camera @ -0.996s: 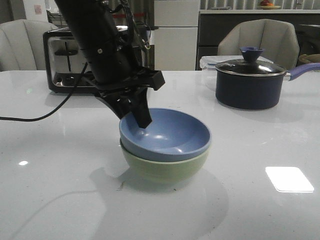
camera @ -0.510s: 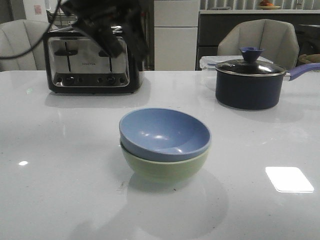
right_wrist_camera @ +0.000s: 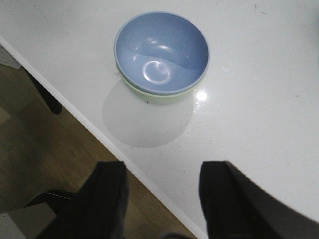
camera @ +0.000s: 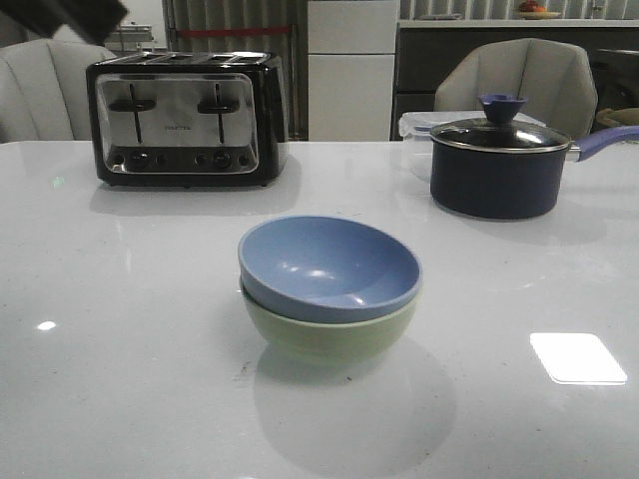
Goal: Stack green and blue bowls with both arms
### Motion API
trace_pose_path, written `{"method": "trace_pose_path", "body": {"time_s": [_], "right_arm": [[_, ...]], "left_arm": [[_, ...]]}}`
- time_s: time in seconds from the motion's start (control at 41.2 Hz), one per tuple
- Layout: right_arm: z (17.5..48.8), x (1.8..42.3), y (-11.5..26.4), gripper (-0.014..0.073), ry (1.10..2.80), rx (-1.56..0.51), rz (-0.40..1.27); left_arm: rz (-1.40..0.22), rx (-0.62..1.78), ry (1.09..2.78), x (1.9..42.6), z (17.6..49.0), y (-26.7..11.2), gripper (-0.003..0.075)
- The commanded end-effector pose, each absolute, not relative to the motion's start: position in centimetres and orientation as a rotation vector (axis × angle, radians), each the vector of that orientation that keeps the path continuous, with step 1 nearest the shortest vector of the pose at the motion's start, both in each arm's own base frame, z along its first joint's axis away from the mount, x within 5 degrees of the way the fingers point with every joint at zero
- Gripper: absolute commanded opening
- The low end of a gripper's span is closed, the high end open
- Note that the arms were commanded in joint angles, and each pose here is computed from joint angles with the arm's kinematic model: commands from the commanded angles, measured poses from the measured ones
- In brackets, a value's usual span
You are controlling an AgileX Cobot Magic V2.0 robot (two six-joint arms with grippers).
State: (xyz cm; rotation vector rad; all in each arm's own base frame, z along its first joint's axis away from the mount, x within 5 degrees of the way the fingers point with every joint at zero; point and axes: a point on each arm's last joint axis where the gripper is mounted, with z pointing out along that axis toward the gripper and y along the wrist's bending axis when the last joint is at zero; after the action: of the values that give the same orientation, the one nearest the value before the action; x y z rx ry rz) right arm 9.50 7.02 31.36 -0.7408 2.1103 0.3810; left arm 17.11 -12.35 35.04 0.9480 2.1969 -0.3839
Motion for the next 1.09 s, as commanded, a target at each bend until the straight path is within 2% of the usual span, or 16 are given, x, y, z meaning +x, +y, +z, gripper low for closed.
{"method": "trace_pose_path", "body": {"time_s": [0.0, 0.243, 0.34, 0.583, 0.729, 0.802, 1.069], "right_arm": [[32.7, 9.8, 7.1, 0.0447, 2.020, -0.707, 0.390], [32.6, 9.8, 7.1, 0.0447, 2.027, -0.714, 0.380], [32.4, 9.8, 6.7, 0.0447, 2.043, -0.748, 0.317], [32.2, 9.7, 6.6, 0.0447, 2.068, -0.742, 0.307], [32.2, 9.8, 6.6, 0.0442, 2.078, -0.717, 0.320], [32.2, 9.8, 6.6, 0.0399, 2.078, -0.717, 0.320], [32.2, 9.7, 6.6, 0.0081, 2.079, -0.717, 0.320]], "left_arm": [[-0.407, 0.881, 2.061, 14.6, 36.4, -10.9, 0.0432], [-0.410, 0.843, 1.969, 10.0, 34.6, -8.0, 0.0432], [-0.410, 0.831, 1.931, 8.7, 34.2, -7.1, 0.0432], [-0.313, 0.854, 1.896, 8.0, 33.8, -6.1, 0.0430], [-0.308, 0.853, 1.891, 8.1, 33.8, -6.1, 0.0380], [-0.311, 0.848, 1.894, 8.1, 33.8, -6.1, 0.0343], [-0.357, 0.778, 1.927, 8.1, 33.8, -6.1, 0.0146]]}}
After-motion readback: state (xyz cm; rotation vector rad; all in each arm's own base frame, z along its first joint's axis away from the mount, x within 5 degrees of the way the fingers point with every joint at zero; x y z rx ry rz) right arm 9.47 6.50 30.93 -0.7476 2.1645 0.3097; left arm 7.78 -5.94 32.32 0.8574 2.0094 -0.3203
